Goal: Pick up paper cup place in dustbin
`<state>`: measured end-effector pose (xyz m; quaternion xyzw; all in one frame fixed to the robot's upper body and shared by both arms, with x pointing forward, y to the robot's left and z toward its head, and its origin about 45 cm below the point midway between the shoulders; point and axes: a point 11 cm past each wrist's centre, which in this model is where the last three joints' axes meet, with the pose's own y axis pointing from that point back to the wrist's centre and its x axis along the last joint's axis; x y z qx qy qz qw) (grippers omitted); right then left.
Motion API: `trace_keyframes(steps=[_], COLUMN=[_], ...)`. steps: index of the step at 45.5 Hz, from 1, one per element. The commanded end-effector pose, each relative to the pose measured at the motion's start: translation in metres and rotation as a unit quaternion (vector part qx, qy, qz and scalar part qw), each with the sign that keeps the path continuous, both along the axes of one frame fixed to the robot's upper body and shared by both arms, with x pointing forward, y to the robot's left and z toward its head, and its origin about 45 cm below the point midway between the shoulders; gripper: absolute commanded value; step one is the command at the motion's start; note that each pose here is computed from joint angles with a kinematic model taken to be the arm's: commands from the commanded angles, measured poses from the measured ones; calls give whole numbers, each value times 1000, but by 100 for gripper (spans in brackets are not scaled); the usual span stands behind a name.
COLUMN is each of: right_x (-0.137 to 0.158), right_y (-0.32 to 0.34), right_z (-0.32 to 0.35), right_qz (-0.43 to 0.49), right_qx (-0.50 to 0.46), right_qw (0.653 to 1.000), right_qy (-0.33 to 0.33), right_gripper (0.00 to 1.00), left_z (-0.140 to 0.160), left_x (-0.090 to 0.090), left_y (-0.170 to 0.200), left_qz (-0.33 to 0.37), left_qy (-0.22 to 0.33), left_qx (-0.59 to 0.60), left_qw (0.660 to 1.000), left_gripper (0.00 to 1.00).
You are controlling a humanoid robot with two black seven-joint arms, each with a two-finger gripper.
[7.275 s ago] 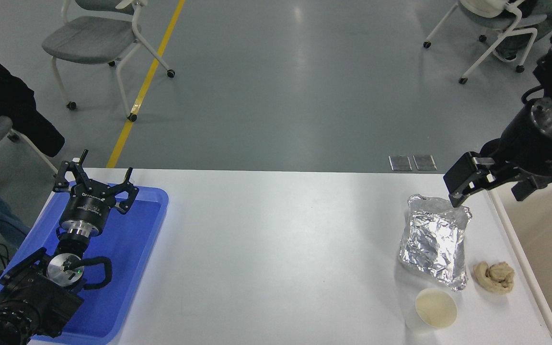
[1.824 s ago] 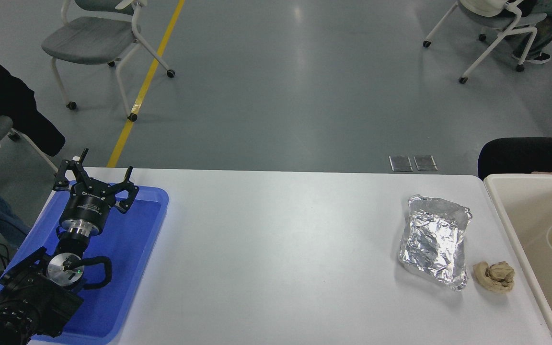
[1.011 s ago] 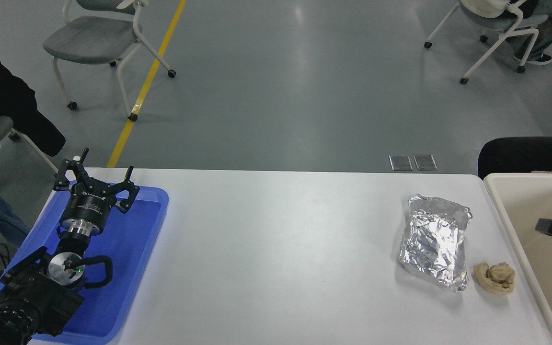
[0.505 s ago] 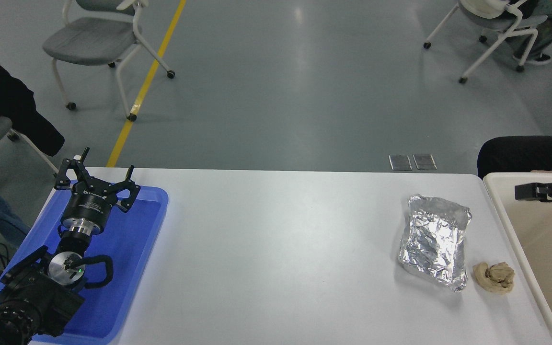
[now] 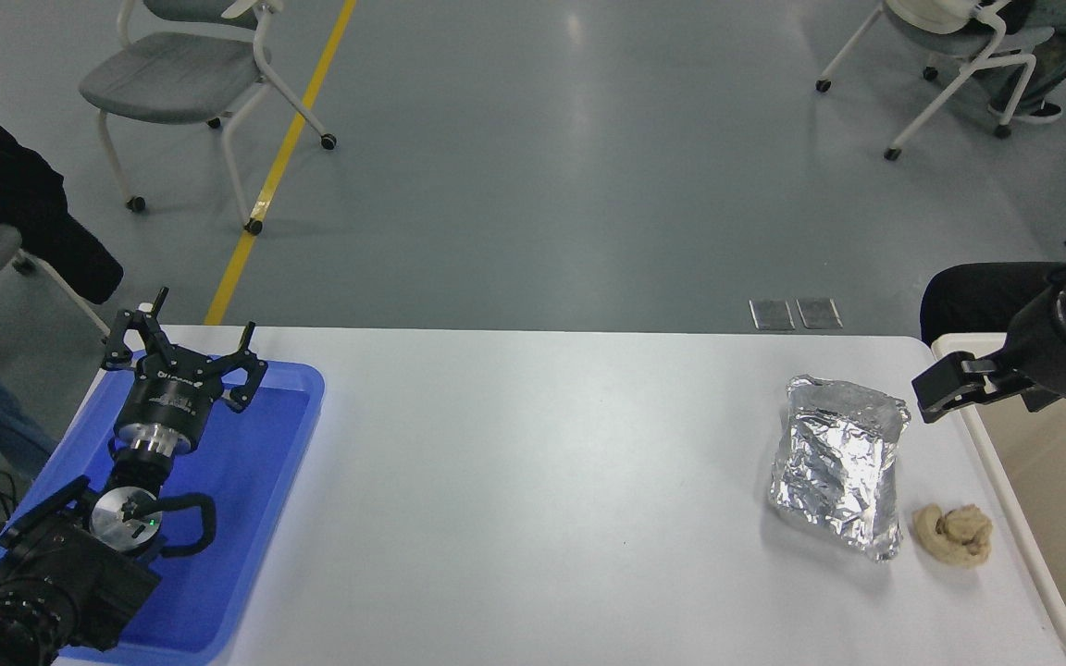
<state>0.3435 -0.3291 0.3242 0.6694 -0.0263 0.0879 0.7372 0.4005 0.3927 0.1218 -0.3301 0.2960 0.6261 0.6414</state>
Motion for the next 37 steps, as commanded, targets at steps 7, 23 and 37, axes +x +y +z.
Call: trace_keyframes(steps=[7, 23, 37], right_x=[-13, -17, -15], right_y=[86, 115, 119], right_z=[33, 35, 43], right_qz=[-1, -7, -1], right_qx=[25, 58, 61], right_qw=[998, 997, 997], right_qy=[50, 59, 48], right_gripper=[100, 100, 100], left_z=[0, 0, -1], left_x=[0, 0, -1], left_y=[0, 0, 1], left_qz=[-1, -1, 1], left_qy=[0, 1, 1], left_qx=[0, 0, 1], left_qw=[1000, 1000, 1000], left_gripper=[100, 100, 100])
